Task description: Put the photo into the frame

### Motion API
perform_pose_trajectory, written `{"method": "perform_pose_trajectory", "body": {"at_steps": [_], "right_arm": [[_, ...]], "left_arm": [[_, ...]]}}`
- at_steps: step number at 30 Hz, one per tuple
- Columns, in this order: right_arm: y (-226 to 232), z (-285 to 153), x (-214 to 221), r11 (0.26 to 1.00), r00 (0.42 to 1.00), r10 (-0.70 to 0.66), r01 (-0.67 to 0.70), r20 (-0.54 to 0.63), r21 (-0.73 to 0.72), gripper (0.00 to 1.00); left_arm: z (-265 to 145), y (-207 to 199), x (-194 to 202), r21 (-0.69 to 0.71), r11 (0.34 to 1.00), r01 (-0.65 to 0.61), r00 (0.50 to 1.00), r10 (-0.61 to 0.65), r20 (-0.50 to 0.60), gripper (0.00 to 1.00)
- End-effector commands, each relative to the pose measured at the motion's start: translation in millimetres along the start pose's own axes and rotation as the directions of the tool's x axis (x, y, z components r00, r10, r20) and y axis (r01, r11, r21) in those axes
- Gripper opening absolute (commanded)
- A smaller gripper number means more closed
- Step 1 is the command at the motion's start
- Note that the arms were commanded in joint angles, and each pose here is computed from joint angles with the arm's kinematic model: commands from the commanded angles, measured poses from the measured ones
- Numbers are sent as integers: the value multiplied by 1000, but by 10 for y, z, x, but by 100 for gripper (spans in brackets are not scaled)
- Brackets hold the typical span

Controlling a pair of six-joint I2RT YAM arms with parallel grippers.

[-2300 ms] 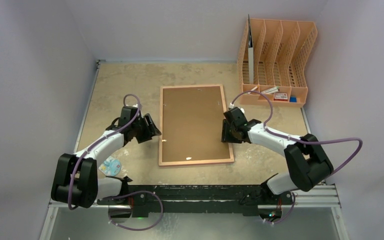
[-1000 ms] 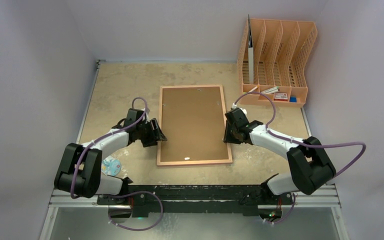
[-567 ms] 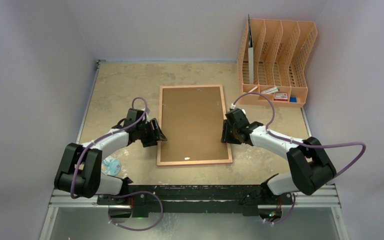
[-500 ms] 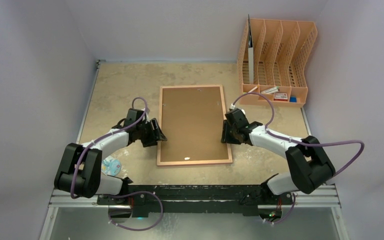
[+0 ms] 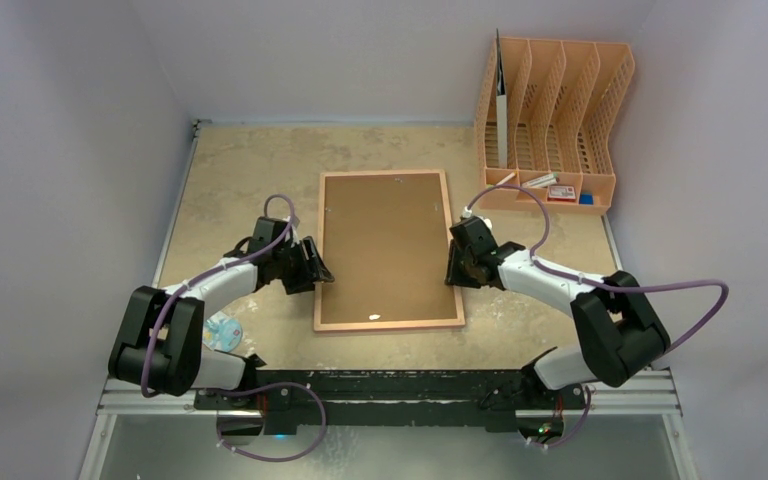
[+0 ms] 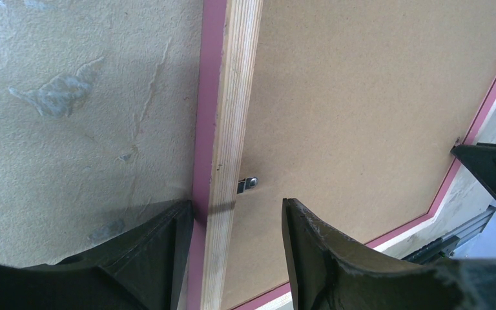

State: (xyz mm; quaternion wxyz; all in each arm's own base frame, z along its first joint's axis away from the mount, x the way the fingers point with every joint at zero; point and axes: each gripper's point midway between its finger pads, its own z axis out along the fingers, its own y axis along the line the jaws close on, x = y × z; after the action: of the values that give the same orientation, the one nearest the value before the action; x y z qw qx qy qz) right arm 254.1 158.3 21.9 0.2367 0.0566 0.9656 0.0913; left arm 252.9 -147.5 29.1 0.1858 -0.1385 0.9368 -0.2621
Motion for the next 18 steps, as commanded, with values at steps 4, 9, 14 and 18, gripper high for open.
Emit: {"method": "perform_pose_trajectory", "body": {"at_steps": [4,9,14,18], "right_arm": [[11,37,10,999,999,37,-37,-7,18,23],[36,41,-27,998,998,56,-56,9,10,16],[47,67,-37,998,998,63,-63,18,5,7],[44,93,-61,998,997,63,-63,34,5,0]], "left_arm": [[29,27,54,-10,1000,-21,1000,21,-17,55],[31,31,63,-9,1000,-20,1000,20,-19,55],[31,29,65,-7,1000,-20,1000,20,-20,55],[32,30,67,-7,1000,-21,1000,20,-20,55]]}}
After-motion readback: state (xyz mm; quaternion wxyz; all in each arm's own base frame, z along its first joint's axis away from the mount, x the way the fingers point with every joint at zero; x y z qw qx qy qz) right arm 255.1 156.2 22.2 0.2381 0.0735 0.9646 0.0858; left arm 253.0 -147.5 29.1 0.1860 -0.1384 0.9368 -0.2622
